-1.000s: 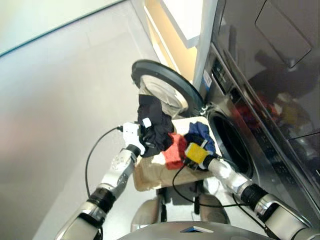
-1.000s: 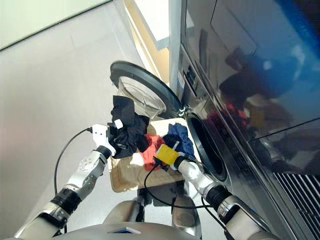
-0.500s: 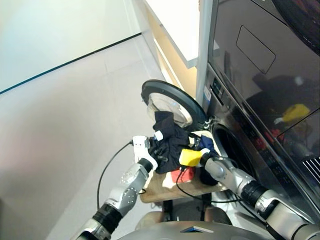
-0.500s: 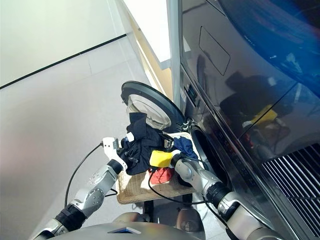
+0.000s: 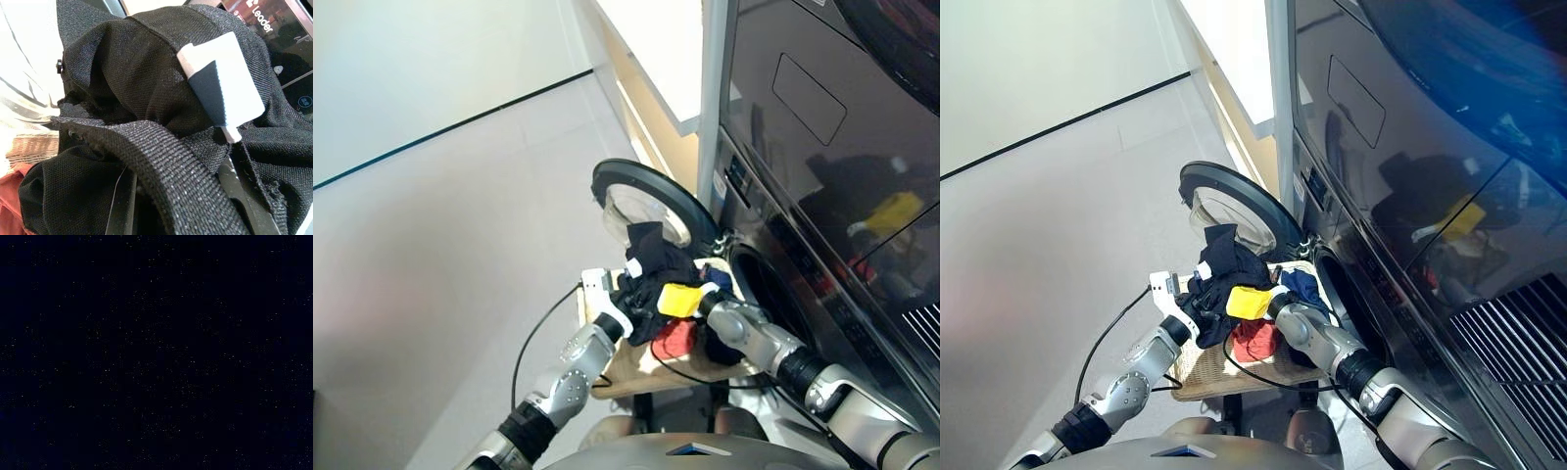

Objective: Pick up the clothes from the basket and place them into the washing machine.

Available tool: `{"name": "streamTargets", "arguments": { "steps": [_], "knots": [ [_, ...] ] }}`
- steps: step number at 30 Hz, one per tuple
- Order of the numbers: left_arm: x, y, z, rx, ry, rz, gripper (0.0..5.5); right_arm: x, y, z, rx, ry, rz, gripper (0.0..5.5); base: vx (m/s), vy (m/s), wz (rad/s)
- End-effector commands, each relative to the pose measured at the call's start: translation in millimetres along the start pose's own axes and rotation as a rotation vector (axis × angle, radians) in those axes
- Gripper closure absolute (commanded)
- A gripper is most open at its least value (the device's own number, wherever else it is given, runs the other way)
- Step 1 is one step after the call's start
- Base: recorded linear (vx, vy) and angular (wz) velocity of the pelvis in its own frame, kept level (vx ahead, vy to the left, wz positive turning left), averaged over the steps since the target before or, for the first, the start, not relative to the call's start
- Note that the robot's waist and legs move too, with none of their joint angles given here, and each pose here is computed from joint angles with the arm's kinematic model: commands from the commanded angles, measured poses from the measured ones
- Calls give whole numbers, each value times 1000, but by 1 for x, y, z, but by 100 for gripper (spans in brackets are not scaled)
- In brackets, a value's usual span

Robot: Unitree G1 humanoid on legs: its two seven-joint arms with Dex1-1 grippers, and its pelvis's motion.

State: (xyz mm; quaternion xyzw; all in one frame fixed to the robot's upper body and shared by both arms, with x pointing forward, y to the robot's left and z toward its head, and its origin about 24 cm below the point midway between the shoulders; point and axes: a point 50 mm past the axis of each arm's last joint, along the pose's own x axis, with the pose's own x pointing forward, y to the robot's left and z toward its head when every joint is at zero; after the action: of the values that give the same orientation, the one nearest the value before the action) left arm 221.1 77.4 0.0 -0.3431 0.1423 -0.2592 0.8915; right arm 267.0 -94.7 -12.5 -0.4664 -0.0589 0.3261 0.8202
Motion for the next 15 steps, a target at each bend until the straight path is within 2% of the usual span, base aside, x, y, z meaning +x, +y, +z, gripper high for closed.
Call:
{"name": "streamTargets", "arguments": {
  "steps": [1, 9, 11, 13, 15],
  "knots": [
    [7, -19, 18, 33, -66, -114, 0, 20, -16, 22, 147, -58, -146, 550, 0, 0, 0],
    [-6, 6, 36, 91, -210, 68, 0, 9, -13, 9, 375, 17, -261, 550, 0, 0, 0],
    [-16, 20, 48, 107, -316, 191, 0, 5, -14, 5, 472, 41, -318, 550, 0, 0, 0],
    [-22, 29, 50, 64, -385, 286, 0, 3, -12, 1, 556, 72, -358, 550, 0, 0, 0],
    [-27, 36, 58, 108, -436, 349, 0, 0, -13, -4, 633, 98, -402, 550, -26, 9, 8]
  ]
}}
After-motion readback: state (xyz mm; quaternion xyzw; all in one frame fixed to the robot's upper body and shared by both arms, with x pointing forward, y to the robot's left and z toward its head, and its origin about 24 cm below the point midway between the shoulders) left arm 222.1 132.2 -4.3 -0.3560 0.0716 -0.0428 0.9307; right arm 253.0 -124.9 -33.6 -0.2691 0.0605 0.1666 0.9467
